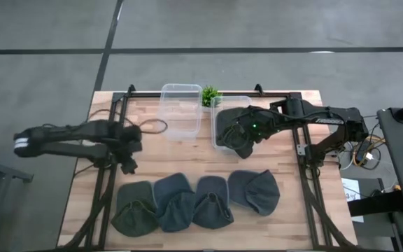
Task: Pick & Place hat
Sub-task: Put the black cap into the right transparent bin
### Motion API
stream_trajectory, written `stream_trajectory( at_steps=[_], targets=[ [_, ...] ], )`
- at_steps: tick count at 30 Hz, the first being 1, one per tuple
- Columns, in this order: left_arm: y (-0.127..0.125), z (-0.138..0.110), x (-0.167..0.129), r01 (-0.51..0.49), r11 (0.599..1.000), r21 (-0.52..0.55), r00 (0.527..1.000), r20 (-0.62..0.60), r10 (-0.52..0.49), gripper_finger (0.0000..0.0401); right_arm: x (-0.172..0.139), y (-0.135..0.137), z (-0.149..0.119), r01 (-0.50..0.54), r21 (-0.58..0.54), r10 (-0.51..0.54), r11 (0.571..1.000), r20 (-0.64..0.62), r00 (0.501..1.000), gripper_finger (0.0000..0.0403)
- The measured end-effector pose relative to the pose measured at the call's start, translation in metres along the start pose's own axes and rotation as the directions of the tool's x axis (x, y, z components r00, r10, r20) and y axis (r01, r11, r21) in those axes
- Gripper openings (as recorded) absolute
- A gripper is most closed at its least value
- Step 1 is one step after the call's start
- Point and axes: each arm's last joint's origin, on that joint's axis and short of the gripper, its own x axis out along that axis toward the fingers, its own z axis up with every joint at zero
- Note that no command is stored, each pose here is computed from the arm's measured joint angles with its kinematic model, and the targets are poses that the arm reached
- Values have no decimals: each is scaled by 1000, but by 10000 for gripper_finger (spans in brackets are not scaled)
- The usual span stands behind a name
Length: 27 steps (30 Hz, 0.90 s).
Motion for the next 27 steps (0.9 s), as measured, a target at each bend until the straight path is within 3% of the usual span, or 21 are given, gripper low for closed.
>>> stream_trajectory(
  at_steps=[7, 18, 22, 27],
  targets=[
    [9, 6, 23, -31, 998, -58, 980, -200, 19, 131, 0, 0, 0, -3, 3, 3, 1000, 3, 1000, 140],
    [14, 32, 46, -142, 984, -105, 967, -226, 115, 131, 0, 2, 2, -23, -4, 23, 1000, 23, 999, 134],
    [10, 36, 45, -99, 995, -18, 971, -219, 93, 131, 0, 2, 3, -24, -7, 24, 1000, 24, 999, 132],
    [-3, 42, 32, 7, 977, 213, 991, -134, 22, 131, 0, 2, 3, -24, -6, 24, 1000, 24, 999, 127]
  ],
)
